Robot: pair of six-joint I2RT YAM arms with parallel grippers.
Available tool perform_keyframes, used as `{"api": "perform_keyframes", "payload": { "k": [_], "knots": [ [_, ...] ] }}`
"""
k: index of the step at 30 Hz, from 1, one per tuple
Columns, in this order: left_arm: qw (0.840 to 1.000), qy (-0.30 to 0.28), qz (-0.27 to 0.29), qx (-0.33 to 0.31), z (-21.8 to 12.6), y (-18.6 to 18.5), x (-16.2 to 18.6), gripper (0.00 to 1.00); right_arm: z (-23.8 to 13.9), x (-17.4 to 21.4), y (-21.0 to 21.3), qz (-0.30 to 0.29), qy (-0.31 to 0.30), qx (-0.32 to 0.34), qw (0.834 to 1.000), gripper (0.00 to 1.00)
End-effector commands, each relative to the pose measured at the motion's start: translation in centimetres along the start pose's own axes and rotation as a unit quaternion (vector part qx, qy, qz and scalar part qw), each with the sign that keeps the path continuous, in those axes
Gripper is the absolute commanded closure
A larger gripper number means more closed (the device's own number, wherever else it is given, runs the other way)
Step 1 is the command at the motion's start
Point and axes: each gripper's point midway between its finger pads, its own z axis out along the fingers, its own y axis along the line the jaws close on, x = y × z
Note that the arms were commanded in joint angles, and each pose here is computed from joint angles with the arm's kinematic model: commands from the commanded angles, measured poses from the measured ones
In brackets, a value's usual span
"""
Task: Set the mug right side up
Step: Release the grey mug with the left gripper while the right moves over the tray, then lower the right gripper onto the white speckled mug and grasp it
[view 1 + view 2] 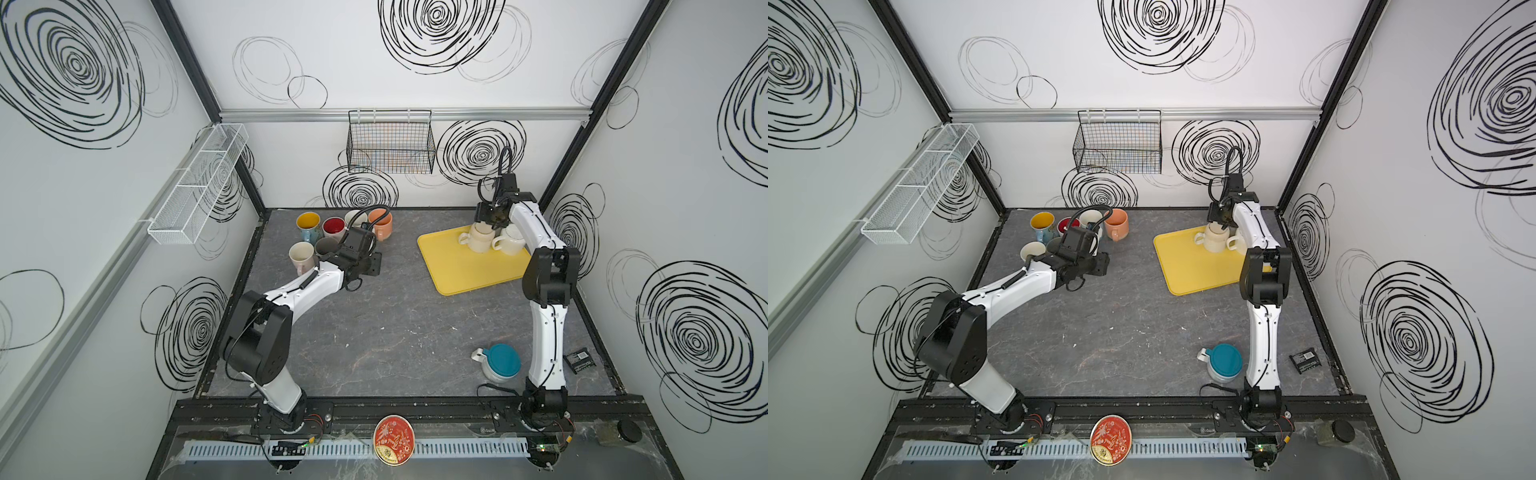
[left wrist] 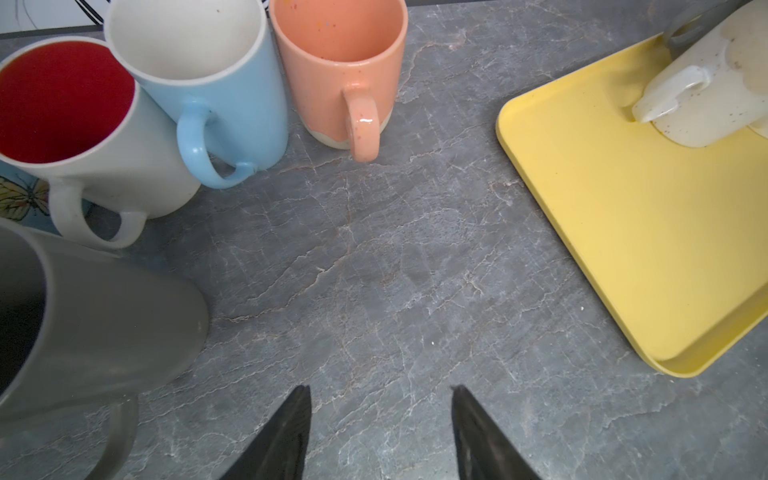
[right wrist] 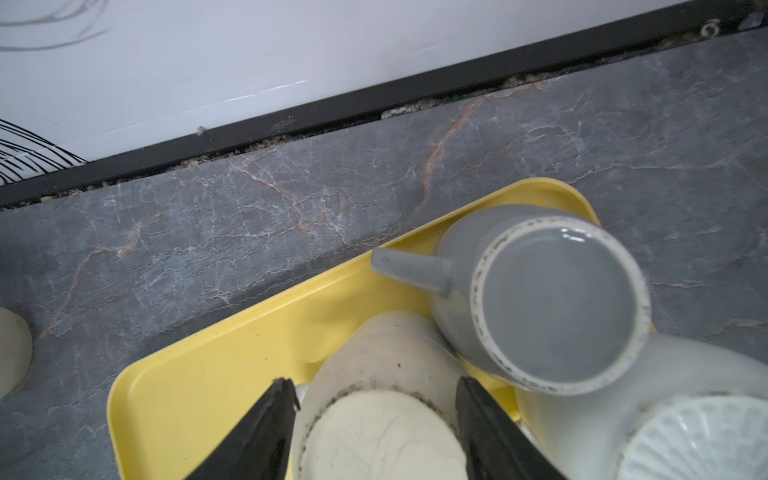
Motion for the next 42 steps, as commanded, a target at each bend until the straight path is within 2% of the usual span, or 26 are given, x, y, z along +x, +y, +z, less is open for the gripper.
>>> {"api": "perform_keyframes", "payload": {
  "k": [1,13,22,33,42],
  "knots": [
    [1.000,-0.013,-0.005,0.012,0.4,-0.6,-0.9,0.43,0.5,0.6,0.2,-0.009,0.014,-0.002,1.000,0.34],
    [1.000,-0.009,-0.009,0.020,0.6,-1.0,-0.6,0.43,1.0,4.2,1.7,-0.024,0.073,-0.001,0.997,0.37],
    [0.999,-0.003,-0.004,0.038,1.2,-2.6,-0.2,0.43,0.2,8.9,4.8,-0.074,0.104,-0.010,0.992,0.38],
    [0.998,0.004,0.005,0.067,1.9,-6.1,0.7,0.43,-5.1,12.6,11.2,-0.131,0.095,-0.037,0.986,0.35],
    [0.995,0.010,0.005,0.102,2.5,-8.9,1.6,0.43,-10.5,11.8,10.9,-0.067,0.039,-0.030,0.997,0.32]
  ]
}}
